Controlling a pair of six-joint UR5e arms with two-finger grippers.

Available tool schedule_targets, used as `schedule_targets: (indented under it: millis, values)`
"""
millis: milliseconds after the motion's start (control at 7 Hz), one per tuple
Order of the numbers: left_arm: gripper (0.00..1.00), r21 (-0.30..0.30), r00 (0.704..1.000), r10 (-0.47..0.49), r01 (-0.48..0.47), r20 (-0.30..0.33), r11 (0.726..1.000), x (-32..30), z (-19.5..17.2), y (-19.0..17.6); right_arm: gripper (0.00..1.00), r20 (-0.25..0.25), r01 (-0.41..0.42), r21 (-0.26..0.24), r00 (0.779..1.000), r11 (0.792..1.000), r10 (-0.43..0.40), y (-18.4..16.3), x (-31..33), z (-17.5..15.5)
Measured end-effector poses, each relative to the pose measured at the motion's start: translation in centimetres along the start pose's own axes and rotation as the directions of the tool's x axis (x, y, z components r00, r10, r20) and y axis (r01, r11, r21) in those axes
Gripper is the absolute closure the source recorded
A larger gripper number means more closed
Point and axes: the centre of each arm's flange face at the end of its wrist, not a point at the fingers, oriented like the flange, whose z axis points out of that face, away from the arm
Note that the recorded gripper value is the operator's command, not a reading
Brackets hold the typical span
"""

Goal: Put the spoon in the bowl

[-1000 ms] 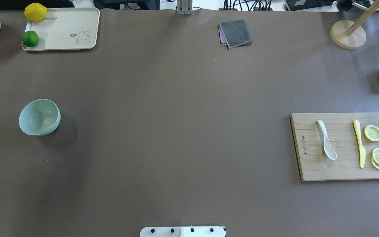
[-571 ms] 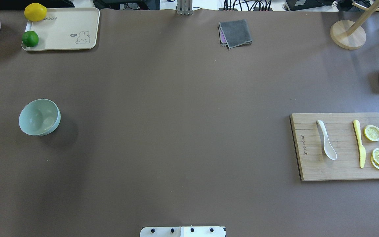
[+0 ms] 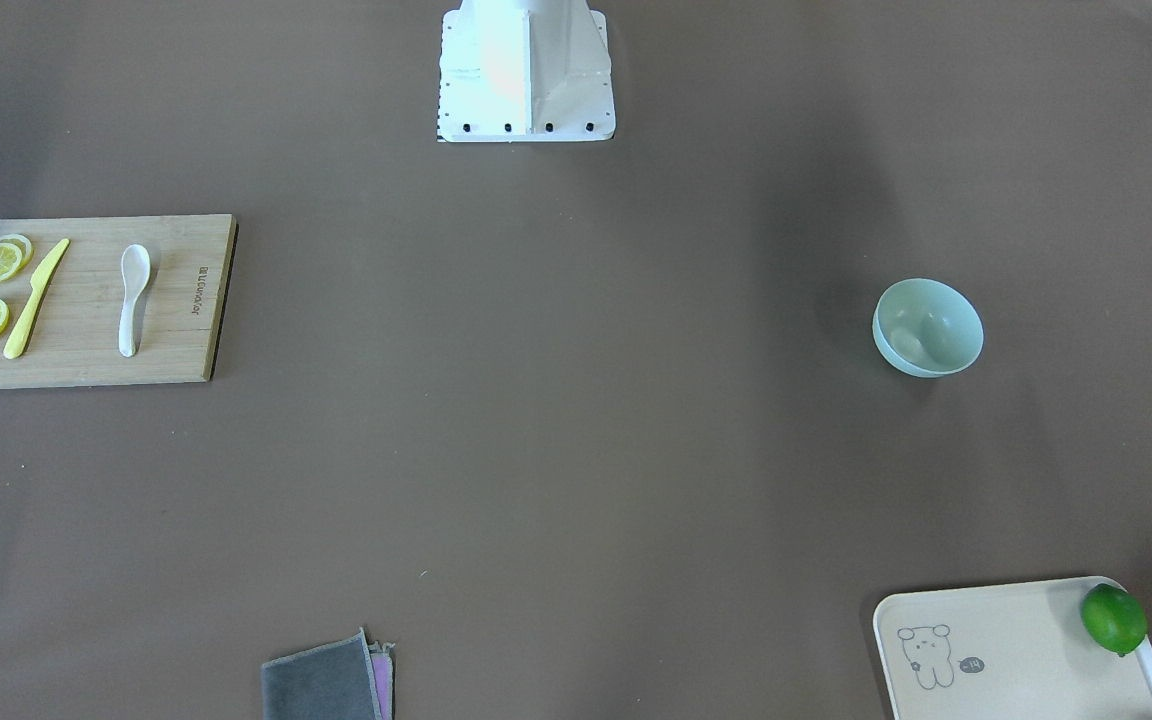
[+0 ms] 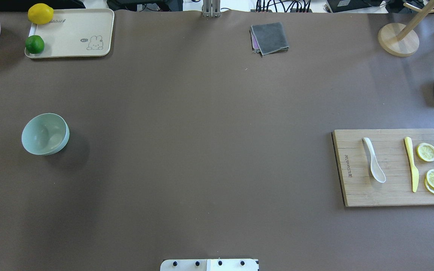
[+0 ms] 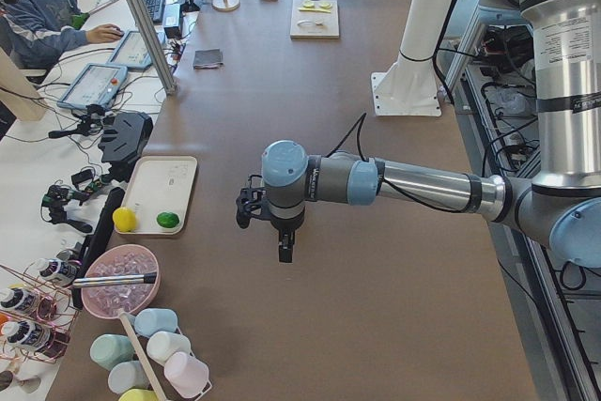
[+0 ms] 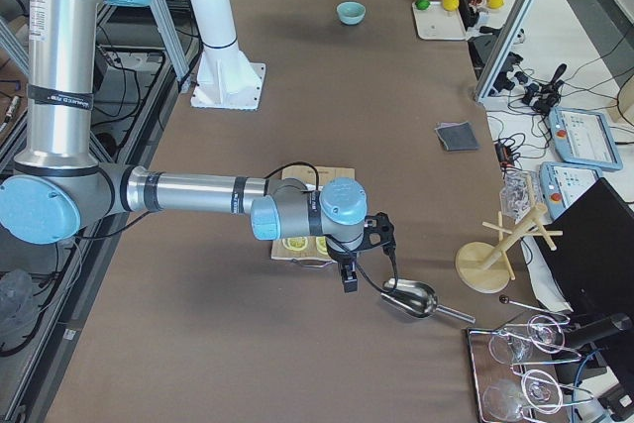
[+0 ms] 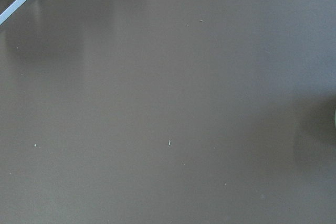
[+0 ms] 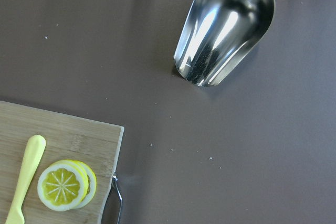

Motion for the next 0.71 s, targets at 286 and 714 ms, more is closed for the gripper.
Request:
schedule_targets:
  millis: [286,714]
  values:
    - [0.02,0.029,1.0,0.016,-0.016,-0.005,0.999,0.8,-1.3,-0.1,0.0,0.01,0.0,0.003,1.0,1.0,0.0,0.0,-0.2,-0.1]
    - [0.02,0.063,0.999,0.046,-0.046,-0.007,0.997,2.1,-2.8,0.3,0.0,0.033,0.001,0.004,0.999,1.0,-0.001,0.0,-0.3,0.0]
